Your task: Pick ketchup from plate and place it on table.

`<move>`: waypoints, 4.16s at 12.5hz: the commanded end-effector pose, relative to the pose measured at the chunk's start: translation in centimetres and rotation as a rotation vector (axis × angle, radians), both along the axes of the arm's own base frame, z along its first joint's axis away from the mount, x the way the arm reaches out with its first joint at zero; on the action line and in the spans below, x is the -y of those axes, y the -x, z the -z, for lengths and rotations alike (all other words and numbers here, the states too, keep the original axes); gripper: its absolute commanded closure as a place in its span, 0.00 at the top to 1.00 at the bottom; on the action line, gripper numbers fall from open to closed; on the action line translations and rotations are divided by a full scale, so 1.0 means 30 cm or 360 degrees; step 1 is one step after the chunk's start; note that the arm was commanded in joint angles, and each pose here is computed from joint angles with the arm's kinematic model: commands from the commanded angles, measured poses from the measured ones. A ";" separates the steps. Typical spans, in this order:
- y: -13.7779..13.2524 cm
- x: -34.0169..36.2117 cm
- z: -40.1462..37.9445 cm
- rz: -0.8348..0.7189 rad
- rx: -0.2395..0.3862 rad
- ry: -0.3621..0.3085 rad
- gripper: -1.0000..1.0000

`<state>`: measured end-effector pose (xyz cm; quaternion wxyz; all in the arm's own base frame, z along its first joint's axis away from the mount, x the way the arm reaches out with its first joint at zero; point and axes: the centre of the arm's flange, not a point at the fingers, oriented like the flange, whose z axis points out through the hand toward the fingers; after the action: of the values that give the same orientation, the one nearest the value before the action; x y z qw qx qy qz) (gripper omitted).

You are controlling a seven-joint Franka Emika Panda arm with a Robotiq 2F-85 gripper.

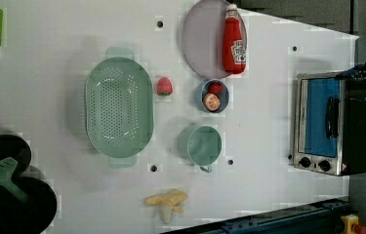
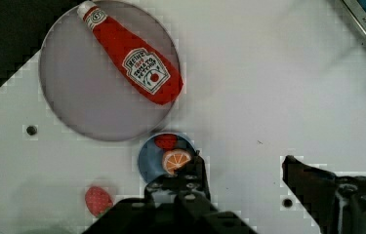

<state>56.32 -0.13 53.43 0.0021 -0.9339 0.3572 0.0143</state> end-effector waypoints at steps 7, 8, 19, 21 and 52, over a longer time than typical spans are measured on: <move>0.181 0.043 -0.071 0.0042 -0.0087 -0.0010 1.00; 0.142 0.031 -0.015 0.0010 -0.0100 -0.0014 1.00; -0.217 -0.056 0.617 -0.0775 -0.0002 -0.0115 1.00; -0.257 -0.055 0.716 -0.0897 0.0007 -0.0130 1.00; -0.579 -0.123 0.927 -0.1097 0.0333 -0.0006 0.60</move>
<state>71.11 3.60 16.01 0.0301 -0.9995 0.0088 -0.0045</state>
